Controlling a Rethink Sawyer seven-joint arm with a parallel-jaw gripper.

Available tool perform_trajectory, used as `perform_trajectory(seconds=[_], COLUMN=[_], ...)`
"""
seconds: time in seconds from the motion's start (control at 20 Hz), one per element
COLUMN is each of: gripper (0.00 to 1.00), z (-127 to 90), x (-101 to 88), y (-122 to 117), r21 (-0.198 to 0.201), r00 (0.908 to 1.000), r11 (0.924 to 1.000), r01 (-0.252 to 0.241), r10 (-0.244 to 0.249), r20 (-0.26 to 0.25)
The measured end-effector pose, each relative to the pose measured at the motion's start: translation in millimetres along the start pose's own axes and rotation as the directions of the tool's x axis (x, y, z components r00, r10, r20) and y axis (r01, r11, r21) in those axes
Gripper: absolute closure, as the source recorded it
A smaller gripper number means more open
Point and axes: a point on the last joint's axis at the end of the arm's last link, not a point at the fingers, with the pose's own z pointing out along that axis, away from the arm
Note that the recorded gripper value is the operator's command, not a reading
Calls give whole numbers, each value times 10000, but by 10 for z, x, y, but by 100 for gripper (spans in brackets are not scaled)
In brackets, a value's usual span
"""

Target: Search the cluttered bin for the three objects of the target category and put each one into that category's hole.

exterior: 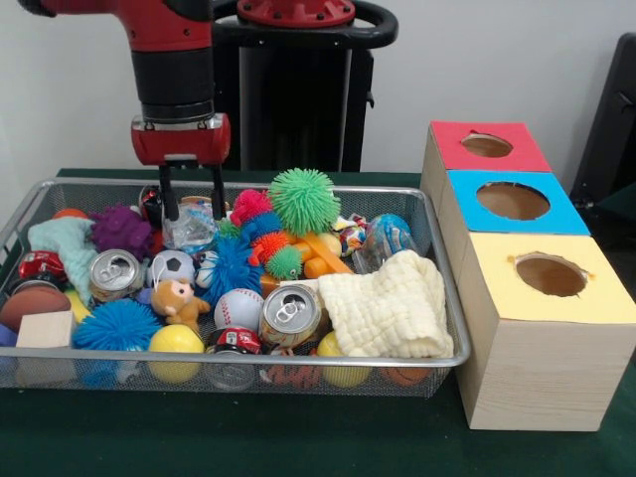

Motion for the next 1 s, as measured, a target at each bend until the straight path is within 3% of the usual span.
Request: perform_trajectory(seconds=[0.3,0.75,1.0], gripper=[0,0,0], z=[136,325,362], x=[128,167,219], y=[100,65,25], r21=[-33,41,58], r00=[9998,9957,9946], r11=[9999,10000,10000], r01=[125,43,40], r10=[-126,-47,-45], r20=[-179,922,1040])
